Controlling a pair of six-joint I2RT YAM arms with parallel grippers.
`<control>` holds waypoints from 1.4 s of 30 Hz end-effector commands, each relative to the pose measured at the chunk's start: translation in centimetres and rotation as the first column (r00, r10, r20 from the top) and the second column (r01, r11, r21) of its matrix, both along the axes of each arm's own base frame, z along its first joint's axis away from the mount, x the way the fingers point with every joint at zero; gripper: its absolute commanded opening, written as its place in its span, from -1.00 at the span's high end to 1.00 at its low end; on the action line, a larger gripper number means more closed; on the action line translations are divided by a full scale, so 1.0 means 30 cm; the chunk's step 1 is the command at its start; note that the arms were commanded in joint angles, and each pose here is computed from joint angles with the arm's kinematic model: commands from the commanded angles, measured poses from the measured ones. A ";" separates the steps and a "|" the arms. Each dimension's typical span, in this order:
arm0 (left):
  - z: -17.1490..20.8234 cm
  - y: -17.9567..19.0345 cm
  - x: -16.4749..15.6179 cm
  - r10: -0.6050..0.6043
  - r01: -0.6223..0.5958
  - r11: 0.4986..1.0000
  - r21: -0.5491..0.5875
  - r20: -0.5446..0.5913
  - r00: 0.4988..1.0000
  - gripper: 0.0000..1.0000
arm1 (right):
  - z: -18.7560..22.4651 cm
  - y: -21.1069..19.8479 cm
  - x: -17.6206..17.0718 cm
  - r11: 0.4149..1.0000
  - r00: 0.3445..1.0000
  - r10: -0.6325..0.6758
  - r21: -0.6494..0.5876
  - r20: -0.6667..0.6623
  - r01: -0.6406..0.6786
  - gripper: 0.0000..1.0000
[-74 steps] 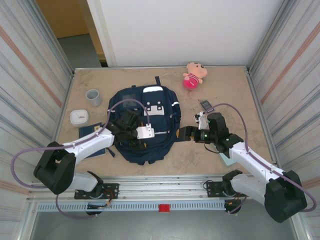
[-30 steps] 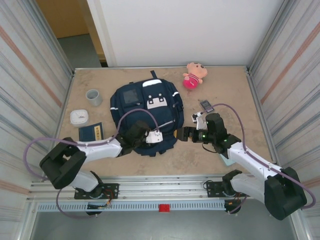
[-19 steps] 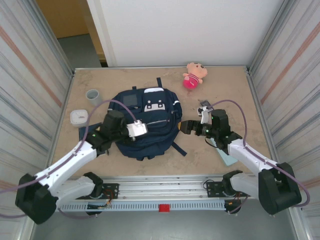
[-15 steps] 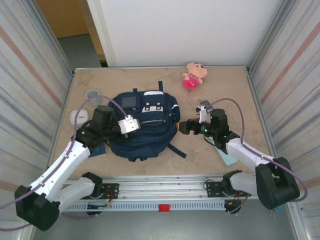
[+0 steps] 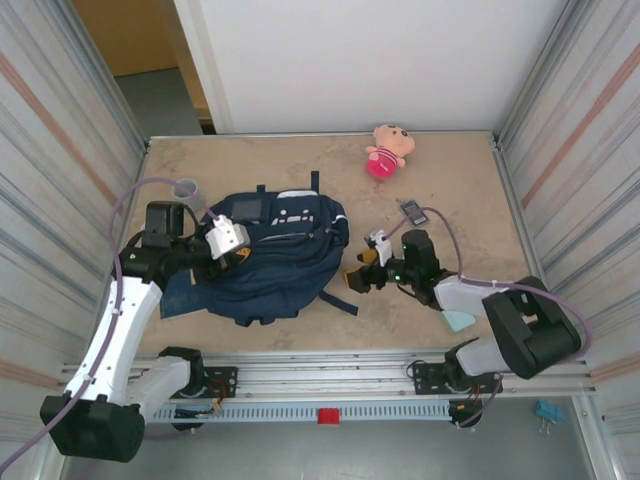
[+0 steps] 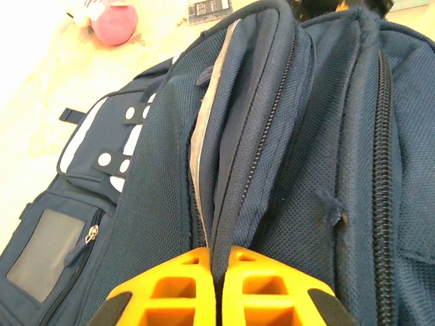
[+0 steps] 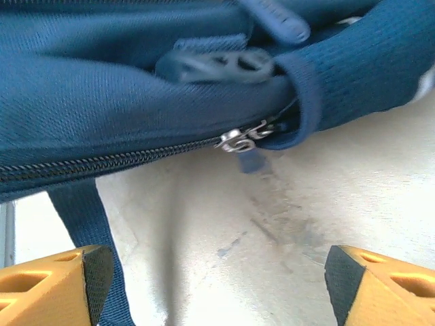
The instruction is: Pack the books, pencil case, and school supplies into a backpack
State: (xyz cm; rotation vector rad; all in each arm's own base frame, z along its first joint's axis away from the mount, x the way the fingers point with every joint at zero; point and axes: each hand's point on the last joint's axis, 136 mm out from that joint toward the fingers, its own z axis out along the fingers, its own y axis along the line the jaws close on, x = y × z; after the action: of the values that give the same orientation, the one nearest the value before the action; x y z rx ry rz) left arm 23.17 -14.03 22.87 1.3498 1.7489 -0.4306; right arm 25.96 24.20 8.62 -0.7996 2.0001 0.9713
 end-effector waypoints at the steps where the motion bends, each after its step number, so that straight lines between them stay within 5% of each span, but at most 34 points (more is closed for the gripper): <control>1: 0.128 -0.042 -0.027 -0.090 0.099 0.990 -0.096 0.098 0.991 1.00 | 0.003 0.028 0.043 1.000 0.992 0.026 -0.016 0.120 -0.024 -0.59; 13: 0.142 -0.042 -0.035 -0.102 0.114 0.988 -0.107 0.110 0.989 1.00 | 0.030 0.093 0.085 0.993 0.968 0.116 -0.006 0.224 -0.117 -0.22; 23: 0.122 -0.007 0.021 0.024 -0.011 0.994 -0.106 0.122 0.992 1.00 | 0.073 0.085 0.067 0.990 0.962 0.126 0.027 0.241 -0.136 1.00; 34: 0.047 0.024 0.092 0.271 -0.272 0.962 -0.013 0.163 0.949 1.00 | 0.137 0.084 -0.034 0.983 0.976 0.176 0.022 0.126 -0.180 1.00; 42: 0.024 0.028 0.192 0.467 -0.477 0.879 -0.005 0.205 0.860 1.00 | 0.225 0.116 -0.197 0.962 0.963 0.270 0.034 -0.009 -0.269 1.00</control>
State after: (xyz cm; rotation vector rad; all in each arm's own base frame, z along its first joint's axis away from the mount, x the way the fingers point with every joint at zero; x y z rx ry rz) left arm 25.65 -14.58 21.07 1.1331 1.8660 -0.1314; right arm 22.51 27.07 13.48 -1.0419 1.8853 1.0474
